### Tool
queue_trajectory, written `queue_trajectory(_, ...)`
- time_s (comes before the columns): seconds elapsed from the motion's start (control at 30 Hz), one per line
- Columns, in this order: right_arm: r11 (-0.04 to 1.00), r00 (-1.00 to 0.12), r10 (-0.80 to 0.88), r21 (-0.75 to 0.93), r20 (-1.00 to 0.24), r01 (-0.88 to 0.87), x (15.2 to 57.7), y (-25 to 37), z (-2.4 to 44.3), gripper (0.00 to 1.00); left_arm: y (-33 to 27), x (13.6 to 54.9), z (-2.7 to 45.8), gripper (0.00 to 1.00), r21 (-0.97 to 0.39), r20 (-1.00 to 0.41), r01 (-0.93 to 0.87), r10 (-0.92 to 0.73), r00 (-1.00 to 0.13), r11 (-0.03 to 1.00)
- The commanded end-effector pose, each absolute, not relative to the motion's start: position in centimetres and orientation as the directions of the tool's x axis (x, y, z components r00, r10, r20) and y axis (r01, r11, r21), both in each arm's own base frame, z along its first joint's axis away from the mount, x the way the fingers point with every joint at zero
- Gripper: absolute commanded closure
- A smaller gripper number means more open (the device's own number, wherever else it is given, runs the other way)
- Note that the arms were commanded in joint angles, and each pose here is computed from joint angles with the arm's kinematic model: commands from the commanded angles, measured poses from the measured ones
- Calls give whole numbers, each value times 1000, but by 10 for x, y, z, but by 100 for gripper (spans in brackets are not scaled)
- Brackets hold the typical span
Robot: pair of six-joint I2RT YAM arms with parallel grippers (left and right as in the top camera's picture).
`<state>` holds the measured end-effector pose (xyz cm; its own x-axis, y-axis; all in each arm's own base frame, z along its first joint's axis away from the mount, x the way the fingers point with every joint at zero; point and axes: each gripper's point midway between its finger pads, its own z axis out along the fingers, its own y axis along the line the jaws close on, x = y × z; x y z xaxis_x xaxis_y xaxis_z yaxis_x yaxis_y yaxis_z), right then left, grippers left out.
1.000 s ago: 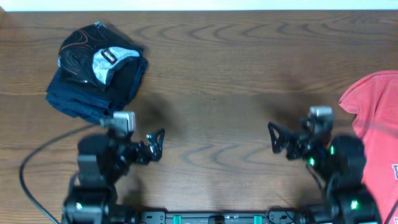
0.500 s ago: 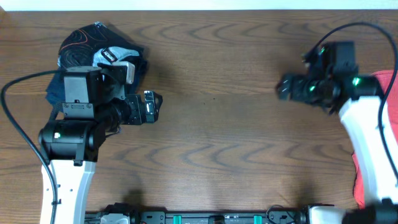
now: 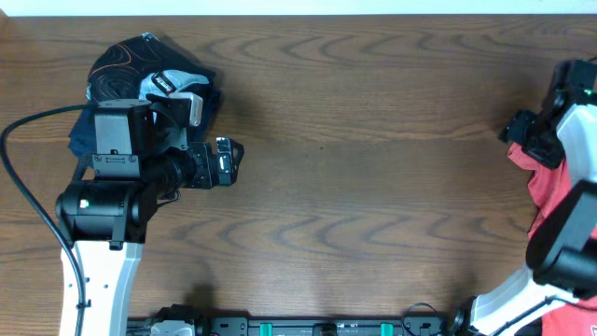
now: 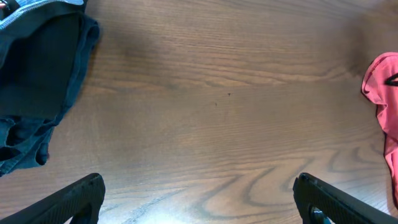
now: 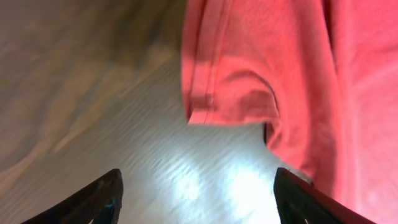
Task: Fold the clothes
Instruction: 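Reach the right gripper to the red t-shirt edge and grasp it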
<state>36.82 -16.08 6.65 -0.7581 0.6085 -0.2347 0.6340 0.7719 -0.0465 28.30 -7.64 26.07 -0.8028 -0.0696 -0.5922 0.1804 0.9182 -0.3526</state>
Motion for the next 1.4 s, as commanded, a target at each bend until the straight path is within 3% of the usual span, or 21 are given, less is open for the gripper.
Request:
queue_trajectory(0.0,756,-747,621,-72,-237,651,375,-171,50,25,-80,283,268,2,-356,-607,206,-58,-793,912)
queue_trajectory(0.2,754,-750,623,-85,-223,651,385,-176,17,30,-80,283,268,2,-358,-606,204,-61,-793,911)
queue_trajectory(0.3,753,-751,623,-93,-219,651,388,-178,3,40,-79,283,268,2,-358,-606,203,-61,-793,911)
queue_trajectory(0.33,753,-751,623,-94,-219,651,389,-179,0,47,-80,283,268,2,-358,-606,203,-61,-794,911)
queue_trajectory(0.47,748,-749,624,-107,-221,655,387,-182,-1,90,-80,283,268,2,-360,-605,201,-64,-794,911)
queue_trajectory(0.53,745,-749,624,-119,-223,656,386,-184,1,99,-80,283,268,2,-360,-605,201,-63,-794,911)
queue_trajectory(0.77,780,-747,609,32,-268,625,403,-161,65,99,-80,284,269,2,-359,-608,203,-63,-791,911)
queue_trajectory(1.0,874,-762,485,247,-429,417,422,-85,168,99,-80,286,270,2,-357,-616,206,-64,-785,911)
queue_trajectory(1.1,911,-781,411,250,-471,328,424,-47,188,99,-80,286,270,2,-357,-616,207,-63,-785,911)
queue_trajectory(1.23,924,-791,351,48,-501,380,417,-47,182,99,-80,286,270,2,-357,-616,206,-64,-785,911)
queue_trajectory(1.27,911,-787,354,-5,-506,412,415,-54,178,94,-80,285,270,2,-358,-613,205,-63,-787,911)
queue_trajectory(1.33,887,-786,357,-81,-505,455,412,-71,169,74,-79,283,268,2,-359,-606,202,-63,-793,911)
queue_trajectory(1.37,871,-784,375,-101,-495,481,410,-81,162,70,-79,282,267,2,-360,-600,199,-63,-797,911)
